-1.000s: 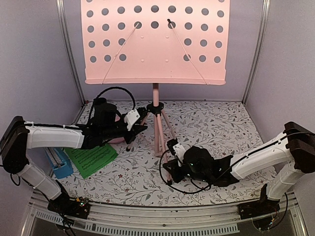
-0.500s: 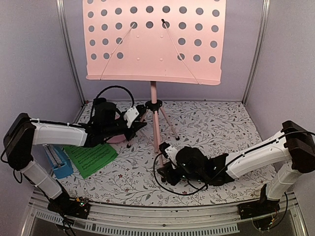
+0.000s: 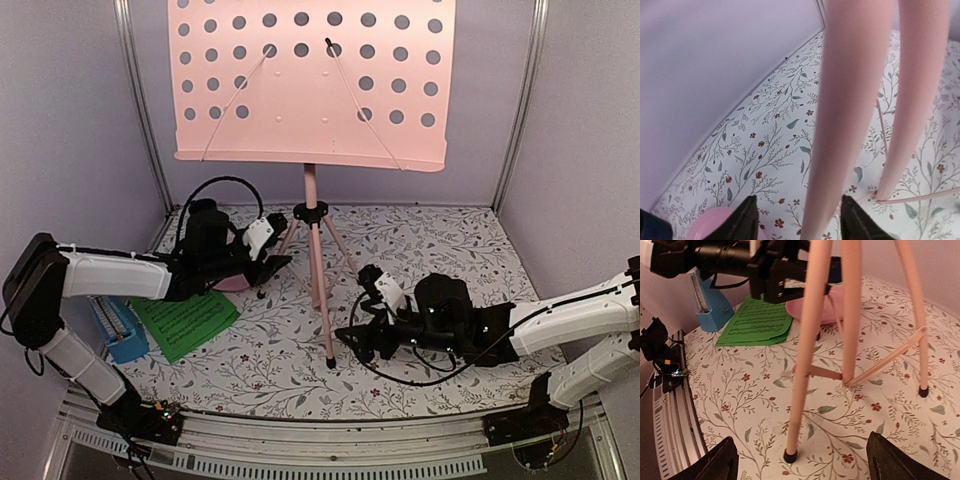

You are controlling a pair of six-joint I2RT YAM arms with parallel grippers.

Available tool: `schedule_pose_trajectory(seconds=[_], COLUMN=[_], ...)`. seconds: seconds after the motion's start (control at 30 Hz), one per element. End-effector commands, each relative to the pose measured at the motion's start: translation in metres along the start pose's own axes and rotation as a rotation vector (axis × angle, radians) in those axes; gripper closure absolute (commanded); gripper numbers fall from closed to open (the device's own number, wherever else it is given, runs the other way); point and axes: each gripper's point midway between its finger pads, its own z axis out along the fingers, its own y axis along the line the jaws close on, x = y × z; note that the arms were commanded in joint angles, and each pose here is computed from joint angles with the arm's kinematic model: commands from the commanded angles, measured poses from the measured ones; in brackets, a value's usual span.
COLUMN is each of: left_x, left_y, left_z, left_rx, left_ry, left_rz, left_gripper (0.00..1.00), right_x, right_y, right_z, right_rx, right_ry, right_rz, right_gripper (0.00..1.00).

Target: Set up the instrument practice props

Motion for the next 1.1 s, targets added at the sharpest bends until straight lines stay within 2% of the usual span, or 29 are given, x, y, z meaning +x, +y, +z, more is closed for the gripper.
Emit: schedule_pose_trajectory(seconds=[0.0,0.1,0.27,0.47,0.6,0.8,1.07], left_x=[-0.025,-0.025,-0.008,0.011,0.035,0.037,0.043], left_y=[0.014,0.015,0.007,0.018,0.01,0.007,0.004], left_z=[-0.032,-0.04,-0.042,-0.062,-0.052,-0.044,-0.025], left_rx=[-0.043,-0.022,0.011,-0.127,-0.102,-0.077,-0.04], left_ry=[-0.118,-0.131,-0.099,-0.142,-0.036,-0.02,0.014], left_rz=[-0.039,-0.056,-0.062,-0.068,-0.032,0.034,0.104], left_gripper=[0.36,0.3,0.29,0.29,0.33,0.4,0.45], right_x=[-0.022,-0.029,-0.034,-0.024,-0.031,-0.031,-0.037], right_y=[-0.038,-0.076,-0.112,-0.151,-0.164,-0.177,-0.175], right_z=[-0.017,-0.019,-0.013,0.028,0.056,0.085,0.099], right_rx=[-0.01,0.042,0.064,0.065,0.08,0.085,0.034], right_ry=[-0.11,-0.123,-0.128,-0.041,-0.027,-0.004,-0.028], right_rz=[-0.065,-0.124,-0.275,-0.385,-0.463,-0.555,-0.602], right_gripper=[0.09,0.1,0.12,0.14,0.16,0.18,0.23])
